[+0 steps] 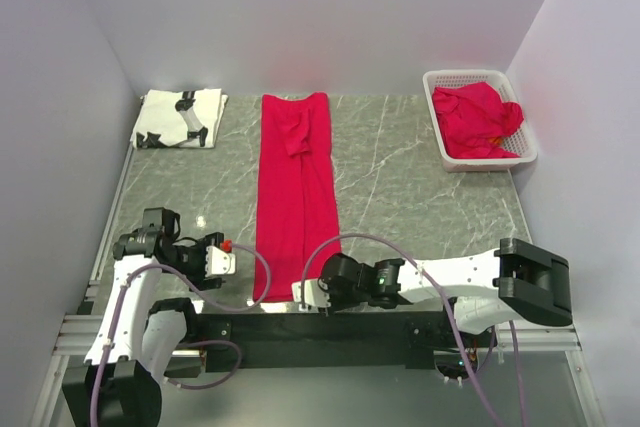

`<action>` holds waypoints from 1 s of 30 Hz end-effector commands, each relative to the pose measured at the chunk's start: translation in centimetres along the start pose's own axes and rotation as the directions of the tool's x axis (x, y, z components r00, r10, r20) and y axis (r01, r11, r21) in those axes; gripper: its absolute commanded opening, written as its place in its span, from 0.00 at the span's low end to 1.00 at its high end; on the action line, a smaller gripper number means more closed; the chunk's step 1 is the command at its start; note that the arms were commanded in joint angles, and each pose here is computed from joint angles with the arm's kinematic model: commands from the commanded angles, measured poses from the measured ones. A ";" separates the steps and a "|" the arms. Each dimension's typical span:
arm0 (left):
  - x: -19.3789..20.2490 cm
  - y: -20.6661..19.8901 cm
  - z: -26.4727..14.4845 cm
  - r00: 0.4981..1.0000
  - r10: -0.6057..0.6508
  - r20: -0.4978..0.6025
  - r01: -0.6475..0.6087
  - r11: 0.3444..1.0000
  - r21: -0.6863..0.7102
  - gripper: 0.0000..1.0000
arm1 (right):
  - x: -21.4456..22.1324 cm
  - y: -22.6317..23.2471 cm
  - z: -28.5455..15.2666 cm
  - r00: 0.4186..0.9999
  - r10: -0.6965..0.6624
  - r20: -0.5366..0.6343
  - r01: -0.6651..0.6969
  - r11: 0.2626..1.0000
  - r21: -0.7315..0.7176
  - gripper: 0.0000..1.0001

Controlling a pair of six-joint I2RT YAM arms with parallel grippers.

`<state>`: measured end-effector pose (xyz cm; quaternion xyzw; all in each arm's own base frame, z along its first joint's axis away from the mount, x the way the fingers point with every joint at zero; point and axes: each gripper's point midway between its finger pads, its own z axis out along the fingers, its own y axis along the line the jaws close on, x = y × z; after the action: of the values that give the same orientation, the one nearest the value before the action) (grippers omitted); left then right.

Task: Fold and stack the t-shirts
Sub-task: Fold the tshirt

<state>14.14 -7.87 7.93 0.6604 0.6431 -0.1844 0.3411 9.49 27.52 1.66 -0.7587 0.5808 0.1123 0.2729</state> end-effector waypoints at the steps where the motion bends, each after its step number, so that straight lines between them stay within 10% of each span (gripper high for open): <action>1: -0.3 -0.6 0.2 0.995 0.100 0.014 -0.100 0.995 0.022 0.70 | 1.3 0.2 0.1 0.997 0.069 -0.043 -0.071 0.997 -0.042 0.30; 6: -0.4 -1.1 0.3 0.993 0.114 0.025 -0.115 0.991 0.074 0.69 | 1.8 0.5 0.1 0.992 0.110 -0.068 -0.114 0.991 -0.067 0.00; 21: -3.8 -2.6 4.5 0.978 0.196 0.070 -0.205 0.963 0.175 0.37 | 0.2 -2.5 -1.4 0.953 0.303 0.000 -0.302 0.950 -0.079 0.00; 30: -6.4 -5.0 8.1 0.992 0.119 -0.046 -0.101 0.954 0.284 0.56 | 0.2 -2.7 -1.1 0.948 0.318 -0.010 -0.317 0.943 -0.096 0.00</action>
<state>9.02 -16.68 4.95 0.7660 0.5446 -0.2640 0.2167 11.45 26.32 2.20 -0.6745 0.6865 0.1737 0.2086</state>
